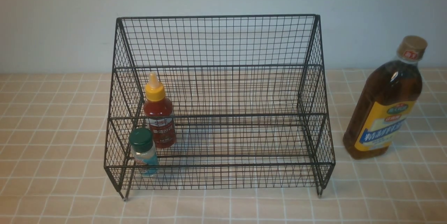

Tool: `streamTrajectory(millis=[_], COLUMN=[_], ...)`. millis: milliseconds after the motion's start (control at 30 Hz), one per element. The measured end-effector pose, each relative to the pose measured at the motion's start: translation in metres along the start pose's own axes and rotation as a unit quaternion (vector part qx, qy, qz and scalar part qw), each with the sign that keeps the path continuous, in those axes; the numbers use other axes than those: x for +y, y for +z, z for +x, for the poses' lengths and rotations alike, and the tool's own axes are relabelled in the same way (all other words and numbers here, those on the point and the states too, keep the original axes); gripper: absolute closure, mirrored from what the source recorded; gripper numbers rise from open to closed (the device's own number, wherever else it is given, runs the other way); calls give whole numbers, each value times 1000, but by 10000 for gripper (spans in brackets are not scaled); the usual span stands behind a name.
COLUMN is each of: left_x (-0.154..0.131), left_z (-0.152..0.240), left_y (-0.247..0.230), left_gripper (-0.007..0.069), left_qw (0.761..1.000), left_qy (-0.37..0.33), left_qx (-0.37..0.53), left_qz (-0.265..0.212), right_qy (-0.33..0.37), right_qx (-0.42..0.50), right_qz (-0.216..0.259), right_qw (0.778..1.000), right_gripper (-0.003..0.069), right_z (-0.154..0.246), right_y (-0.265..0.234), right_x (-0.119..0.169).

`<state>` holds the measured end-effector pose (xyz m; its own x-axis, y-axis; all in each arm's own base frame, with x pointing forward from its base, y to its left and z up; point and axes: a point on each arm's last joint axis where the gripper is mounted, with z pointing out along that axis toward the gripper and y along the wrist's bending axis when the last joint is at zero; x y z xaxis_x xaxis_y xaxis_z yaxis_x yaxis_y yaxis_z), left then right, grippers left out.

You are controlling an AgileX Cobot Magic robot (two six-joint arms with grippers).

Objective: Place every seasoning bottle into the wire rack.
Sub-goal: Use the right arm to grab the condiment bottle closest to it

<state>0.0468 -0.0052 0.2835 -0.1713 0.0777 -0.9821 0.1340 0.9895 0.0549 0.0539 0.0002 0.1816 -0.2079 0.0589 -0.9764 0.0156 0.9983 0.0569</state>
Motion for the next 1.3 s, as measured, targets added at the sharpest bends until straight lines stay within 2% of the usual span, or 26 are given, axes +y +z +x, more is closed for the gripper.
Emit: streamTrajectory(millis=[33, 100, 333, 1300], left_x=[0, 1, -1, -1], left_z=[6, 50, 108, 110], left_y=[2, 14, 26, 26], left_gripper=[632, 632, 632, 632], left_qw=[1000, 999, 997, 997], left_qy=[0, 0, -3, -12], left_qx=[1, 16, 56, 61], left_qz=[-6, -36, -46, -44], right_qy=[0, 0, 0, 0], right_qx=[0, 0, 0, 0], right_qz=[0, 0, 0, 0], right_qw=[1000, 1000, 1000, 1000], right_gripper=[669, 669, 669, 669], right_z=[0, 0, 0, 0], right_y=[0, 0, 0, 0], right_x=[0, 0, 0, 0])
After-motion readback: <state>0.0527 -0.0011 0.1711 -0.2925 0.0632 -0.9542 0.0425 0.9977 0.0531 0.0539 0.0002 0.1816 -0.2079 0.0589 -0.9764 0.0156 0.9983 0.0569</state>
